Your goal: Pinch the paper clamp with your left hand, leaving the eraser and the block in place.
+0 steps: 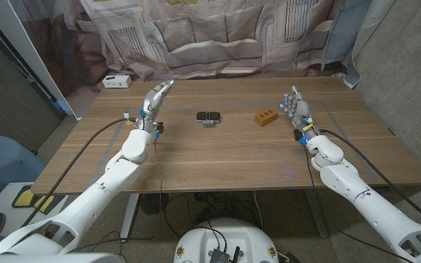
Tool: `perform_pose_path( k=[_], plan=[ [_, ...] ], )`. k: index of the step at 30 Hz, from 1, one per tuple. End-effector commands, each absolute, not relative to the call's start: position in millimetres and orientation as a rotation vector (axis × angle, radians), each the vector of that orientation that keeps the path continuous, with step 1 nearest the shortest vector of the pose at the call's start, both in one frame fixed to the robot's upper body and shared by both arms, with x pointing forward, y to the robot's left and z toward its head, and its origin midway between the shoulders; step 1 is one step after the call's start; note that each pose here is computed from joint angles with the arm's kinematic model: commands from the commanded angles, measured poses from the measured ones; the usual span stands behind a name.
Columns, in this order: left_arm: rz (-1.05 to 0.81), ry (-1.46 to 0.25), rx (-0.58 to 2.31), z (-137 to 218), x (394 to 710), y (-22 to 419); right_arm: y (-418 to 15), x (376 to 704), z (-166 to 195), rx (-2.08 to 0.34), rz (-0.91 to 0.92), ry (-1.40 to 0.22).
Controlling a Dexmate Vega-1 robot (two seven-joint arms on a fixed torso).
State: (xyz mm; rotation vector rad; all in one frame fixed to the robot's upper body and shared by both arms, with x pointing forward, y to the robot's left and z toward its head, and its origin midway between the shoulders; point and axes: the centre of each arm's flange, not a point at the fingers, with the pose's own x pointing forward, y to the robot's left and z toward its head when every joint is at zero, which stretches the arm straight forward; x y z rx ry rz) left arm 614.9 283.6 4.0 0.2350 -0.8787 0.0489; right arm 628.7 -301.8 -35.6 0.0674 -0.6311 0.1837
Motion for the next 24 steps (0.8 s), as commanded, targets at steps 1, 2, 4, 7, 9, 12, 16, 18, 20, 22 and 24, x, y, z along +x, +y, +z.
perform_pose_path(
  k=[1, 2, 4, 7, 9, 12, 16, 18, 20, 22, 24],
  plan=[
    [0.140, -0.981, 0.330, 7, 594, 262, -324, 622, -39, 0.112, 0.210, -0.670],
    [0.146, -0.984, 0.344, 8, 592, 260, -326, 620, -39, 0.118, 0.208, -0.674],
    [0.165, -0.980, 0.368, 10, 589, 257, -332, 618, -40, 0.112, 0.207, -0.684],
    [0.153, -0.963, 0.360, 10, 589, 254, -340, 616, -40, 0.116, 0.210, -0.687],
    [0.167, -0.951, 0.382, 11, 588, 252, -345, 616, -41, 0.114, 0.219, -0.682],
    [0.195, -0.949, 0.440, 15, 581, 249, -349, 616, -40, 0.107, 0.231, -0.672],
    [0.205, -0.966, 0.488, 19, 573, 249, -348, 616, -39, 0.102, 0.214, -0.695],
    [0.201, -0.962, 0.506, 21, 570, 249, -344, 618, -39, 0.122, 0.208, -0.688],
    [0.206, -0.959, 0.541, 25, 567, 251, -341, 618, -39, 0.114, 0.201, -0.688],
    [0.200, -0.952, 0.571, 29, 564, 252, -338, 617, -40, 0.114, 0.187, -0.693],
    [0.228, -0.949, 0.631, 34, 561, 254, -335, 615, -40, 0.130, 0.179, -0.700]
  ],
)
